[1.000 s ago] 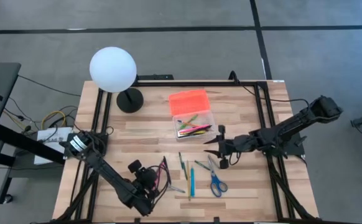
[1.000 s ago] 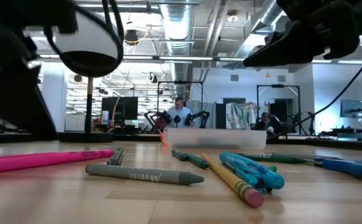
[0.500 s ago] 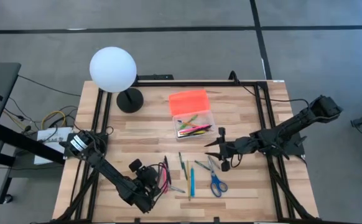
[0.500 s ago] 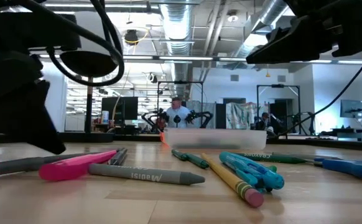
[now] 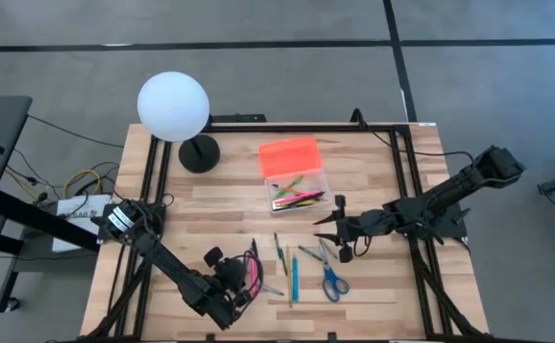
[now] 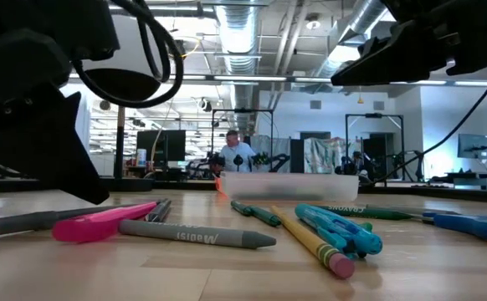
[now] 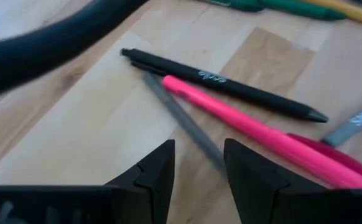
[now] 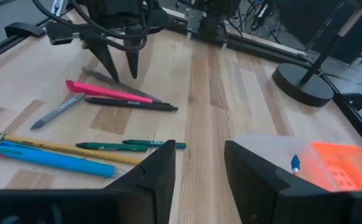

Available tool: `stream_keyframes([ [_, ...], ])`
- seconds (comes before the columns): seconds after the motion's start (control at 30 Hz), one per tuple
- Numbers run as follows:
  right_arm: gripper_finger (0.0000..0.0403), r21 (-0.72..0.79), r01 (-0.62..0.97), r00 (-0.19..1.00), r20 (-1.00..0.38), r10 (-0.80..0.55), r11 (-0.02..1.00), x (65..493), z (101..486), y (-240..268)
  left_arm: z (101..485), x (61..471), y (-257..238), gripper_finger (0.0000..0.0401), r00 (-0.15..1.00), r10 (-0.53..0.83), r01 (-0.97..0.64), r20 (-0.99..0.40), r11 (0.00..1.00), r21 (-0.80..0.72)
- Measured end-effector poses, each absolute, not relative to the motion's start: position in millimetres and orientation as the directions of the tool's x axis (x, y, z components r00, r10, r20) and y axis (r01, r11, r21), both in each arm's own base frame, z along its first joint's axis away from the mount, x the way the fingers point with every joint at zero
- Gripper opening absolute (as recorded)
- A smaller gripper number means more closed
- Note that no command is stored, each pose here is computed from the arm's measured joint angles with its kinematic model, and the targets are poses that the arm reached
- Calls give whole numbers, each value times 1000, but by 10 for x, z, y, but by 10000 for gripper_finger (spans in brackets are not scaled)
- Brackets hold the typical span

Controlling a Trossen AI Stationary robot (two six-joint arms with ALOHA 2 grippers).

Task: Pick & place school supplies into a supply box
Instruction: Put the gray pen into the orange supply box

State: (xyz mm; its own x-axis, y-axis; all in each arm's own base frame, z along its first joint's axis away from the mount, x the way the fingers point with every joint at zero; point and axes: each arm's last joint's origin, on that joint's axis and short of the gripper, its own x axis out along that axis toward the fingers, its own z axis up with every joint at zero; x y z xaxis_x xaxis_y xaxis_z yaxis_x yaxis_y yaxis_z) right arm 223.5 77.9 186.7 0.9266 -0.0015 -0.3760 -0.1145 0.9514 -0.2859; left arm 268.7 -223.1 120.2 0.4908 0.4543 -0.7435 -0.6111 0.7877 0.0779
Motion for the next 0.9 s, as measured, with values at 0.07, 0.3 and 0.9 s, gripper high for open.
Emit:
stream_keyframes([
  [0.07, 130, -286, -115, 926, -377, -1, 951, 2235, 1867, 779, 1203, 2712, -2232, 134, 500, 444, -605, -744, 793, 68],
  [0.3, 130, -266, -116, 920, -391, 3, 957, 2229, 1854, 779, 1125, 2808, -2133, 134, 491, 382, -586, -783, 810, 26],
  [0.9, 130, -256, -122, 897, -442, -4, 959, 2224, 1781, 782, 1076, 2880, -1793, 87, 299, 339, -525, -892, 839, 143],
])
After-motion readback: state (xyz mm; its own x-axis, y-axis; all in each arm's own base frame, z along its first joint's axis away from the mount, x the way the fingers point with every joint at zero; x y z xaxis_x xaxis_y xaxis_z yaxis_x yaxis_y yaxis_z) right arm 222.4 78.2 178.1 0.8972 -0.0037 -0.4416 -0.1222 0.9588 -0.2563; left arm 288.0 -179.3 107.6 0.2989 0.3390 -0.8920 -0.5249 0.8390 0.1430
